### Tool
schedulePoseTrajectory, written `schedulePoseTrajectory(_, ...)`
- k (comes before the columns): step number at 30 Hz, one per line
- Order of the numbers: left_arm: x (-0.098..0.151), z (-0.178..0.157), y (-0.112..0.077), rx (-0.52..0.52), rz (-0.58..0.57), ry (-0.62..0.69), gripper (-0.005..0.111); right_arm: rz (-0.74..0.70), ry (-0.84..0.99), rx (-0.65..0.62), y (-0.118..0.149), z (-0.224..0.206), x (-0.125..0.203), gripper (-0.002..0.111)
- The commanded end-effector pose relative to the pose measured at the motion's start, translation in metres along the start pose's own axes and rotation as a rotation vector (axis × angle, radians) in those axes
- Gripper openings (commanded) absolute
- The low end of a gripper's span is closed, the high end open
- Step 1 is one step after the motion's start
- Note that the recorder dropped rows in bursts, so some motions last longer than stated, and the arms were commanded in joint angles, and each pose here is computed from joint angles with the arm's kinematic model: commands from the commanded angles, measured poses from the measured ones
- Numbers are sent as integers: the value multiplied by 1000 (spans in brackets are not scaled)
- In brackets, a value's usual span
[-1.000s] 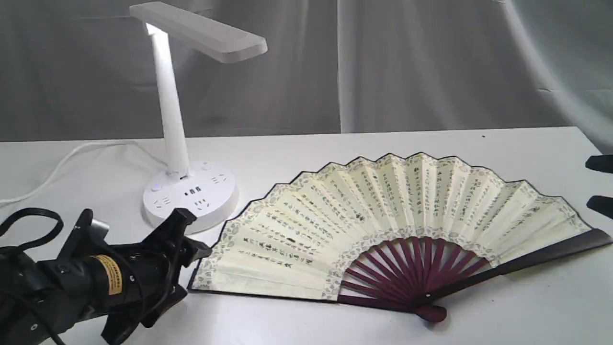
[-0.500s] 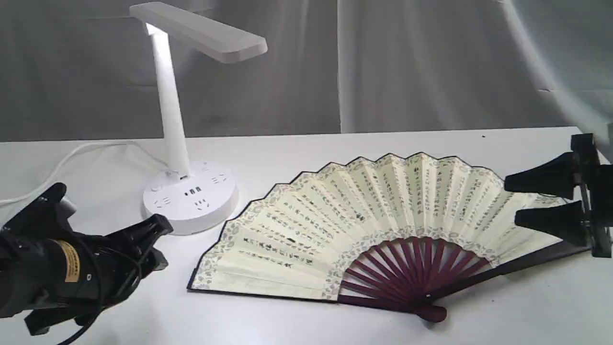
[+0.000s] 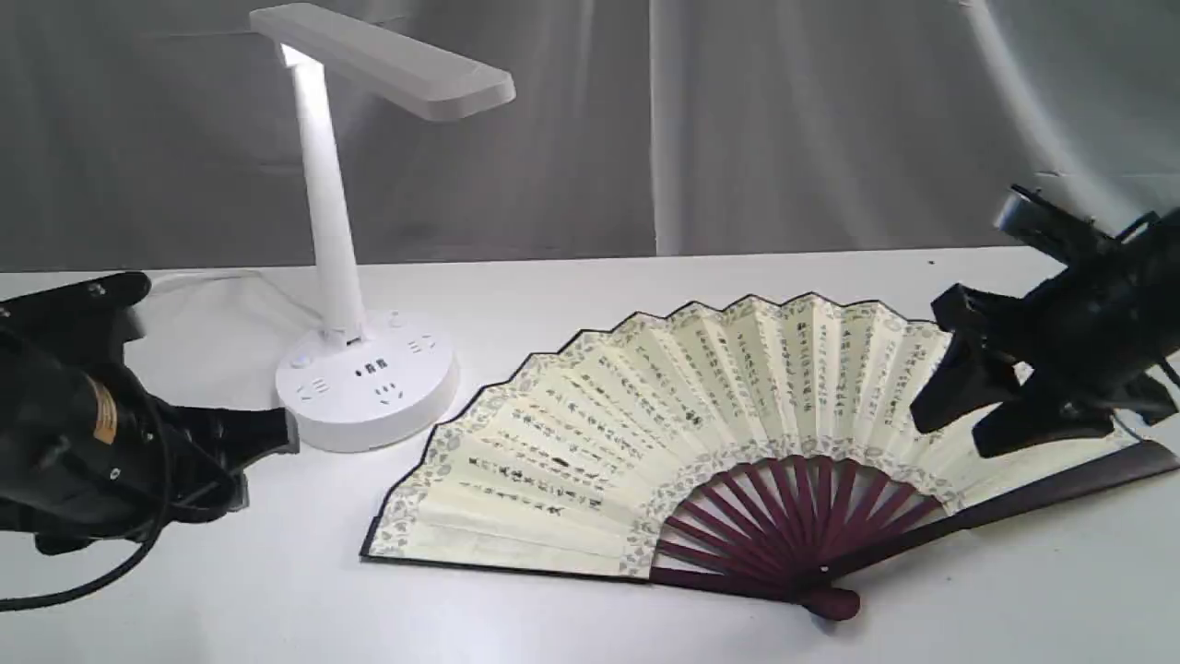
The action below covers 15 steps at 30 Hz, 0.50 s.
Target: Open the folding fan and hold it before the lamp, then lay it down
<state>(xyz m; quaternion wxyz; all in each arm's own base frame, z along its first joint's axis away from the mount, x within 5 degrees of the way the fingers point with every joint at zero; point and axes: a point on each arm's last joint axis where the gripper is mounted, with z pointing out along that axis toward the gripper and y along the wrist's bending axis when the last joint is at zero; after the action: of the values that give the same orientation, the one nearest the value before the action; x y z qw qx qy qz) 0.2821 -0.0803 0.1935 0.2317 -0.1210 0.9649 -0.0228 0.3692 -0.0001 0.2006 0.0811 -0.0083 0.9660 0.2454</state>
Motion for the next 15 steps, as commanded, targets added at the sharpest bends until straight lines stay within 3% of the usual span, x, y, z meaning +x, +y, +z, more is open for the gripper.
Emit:
schedulePoseTrajectory(1, -9, -11, -3, -6, 85, 13, 55, -37, -19, 184, 10, -15, -3, 49)
schedulePoseTrajectory(8, -33, -32, -11, -31, 234, 14, 48, -47, 60, 502, 16, -21, 7, 49)
schedulePoseTrajectory(12, -44, -37, -7, -20, 190, -13, 34, -43, 90, 503, 17, -21, 9, 48)
schedulePoseTrajectory(15, -51, -33, 10, -21, 109, 9, 24, -34, 116, 499, 17, -21, 12, 44)
